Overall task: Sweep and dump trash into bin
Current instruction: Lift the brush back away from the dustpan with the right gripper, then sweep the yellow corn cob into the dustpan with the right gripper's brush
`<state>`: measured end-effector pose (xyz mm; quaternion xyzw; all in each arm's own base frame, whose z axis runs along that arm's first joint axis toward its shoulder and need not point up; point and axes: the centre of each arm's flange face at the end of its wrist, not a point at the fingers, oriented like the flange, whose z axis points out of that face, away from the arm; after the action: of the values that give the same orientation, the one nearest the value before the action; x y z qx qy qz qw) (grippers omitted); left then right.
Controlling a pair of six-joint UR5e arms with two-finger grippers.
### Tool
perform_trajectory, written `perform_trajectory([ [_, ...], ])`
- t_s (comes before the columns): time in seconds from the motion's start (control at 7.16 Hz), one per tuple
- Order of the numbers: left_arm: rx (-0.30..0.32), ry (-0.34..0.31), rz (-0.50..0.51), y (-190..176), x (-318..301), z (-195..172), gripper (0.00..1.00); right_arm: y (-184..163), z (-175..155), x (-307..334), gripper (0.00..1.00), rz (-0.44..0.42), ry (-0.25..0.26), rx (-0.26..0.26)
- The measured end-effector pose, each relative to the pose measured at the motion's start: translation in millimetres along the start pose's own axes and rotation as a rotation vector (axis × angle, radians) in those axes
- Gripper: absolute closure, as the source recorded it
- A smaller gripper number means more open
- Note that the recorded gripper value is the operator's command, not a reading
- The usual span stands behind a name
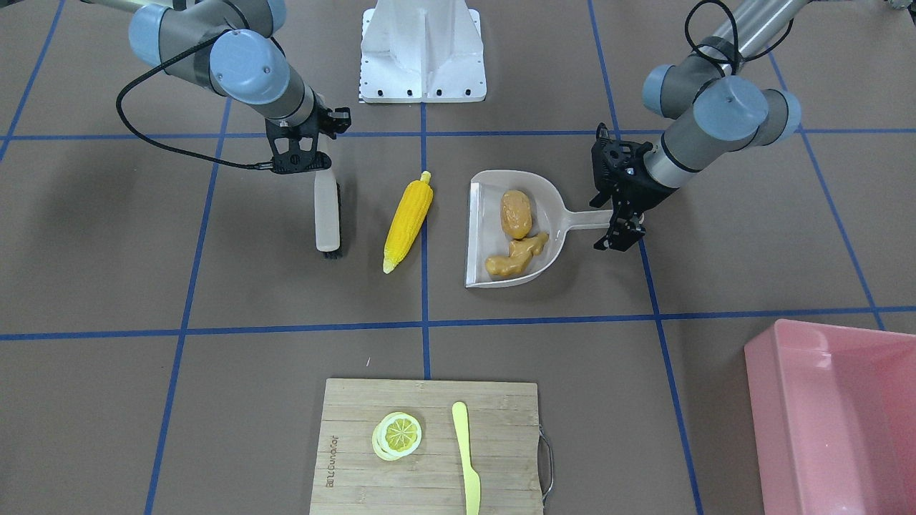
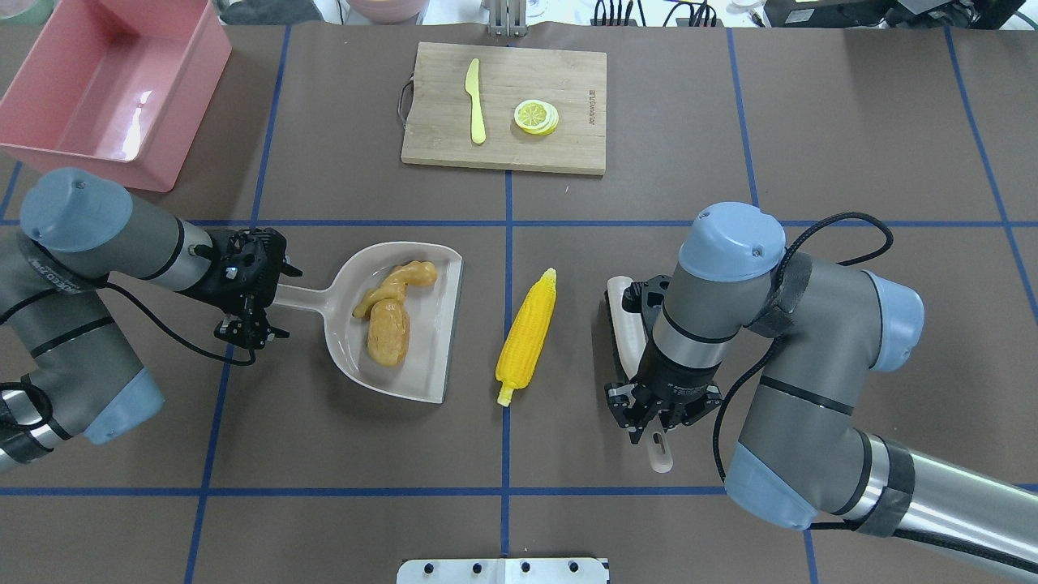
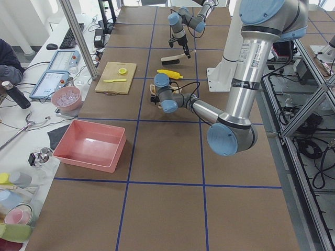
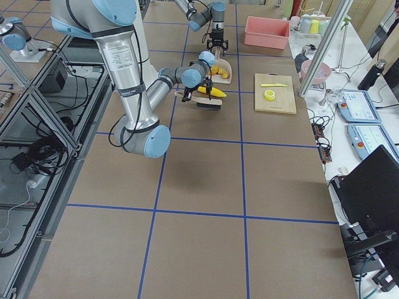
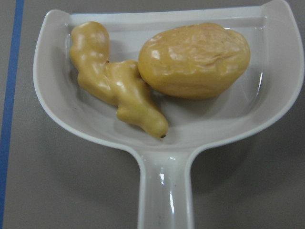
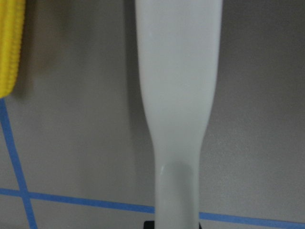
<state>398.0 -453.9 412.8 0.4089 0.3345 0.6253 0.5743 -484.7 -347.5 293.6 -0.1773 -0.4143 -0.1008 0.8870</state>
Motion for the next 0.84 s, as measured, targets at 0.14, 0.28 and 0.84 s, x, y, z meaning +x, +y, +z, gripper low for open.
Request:
perform_trajectory([
  [0.14,0.002,0.0,0.0,0,0,-1,0.07,-10,1,-12,1.0,0.003,0.0,0.002],
  [0.28,0.003,-0.001,0.0,0,0,-2,0.07,-21,3,-29,1.0,0.001,-0.001,0.007],
  [0.84,0.005,0.004,-0.036,2,3,-5,0.07,-28,13,-83,1.0,0.009,-0.077,0.055],
])
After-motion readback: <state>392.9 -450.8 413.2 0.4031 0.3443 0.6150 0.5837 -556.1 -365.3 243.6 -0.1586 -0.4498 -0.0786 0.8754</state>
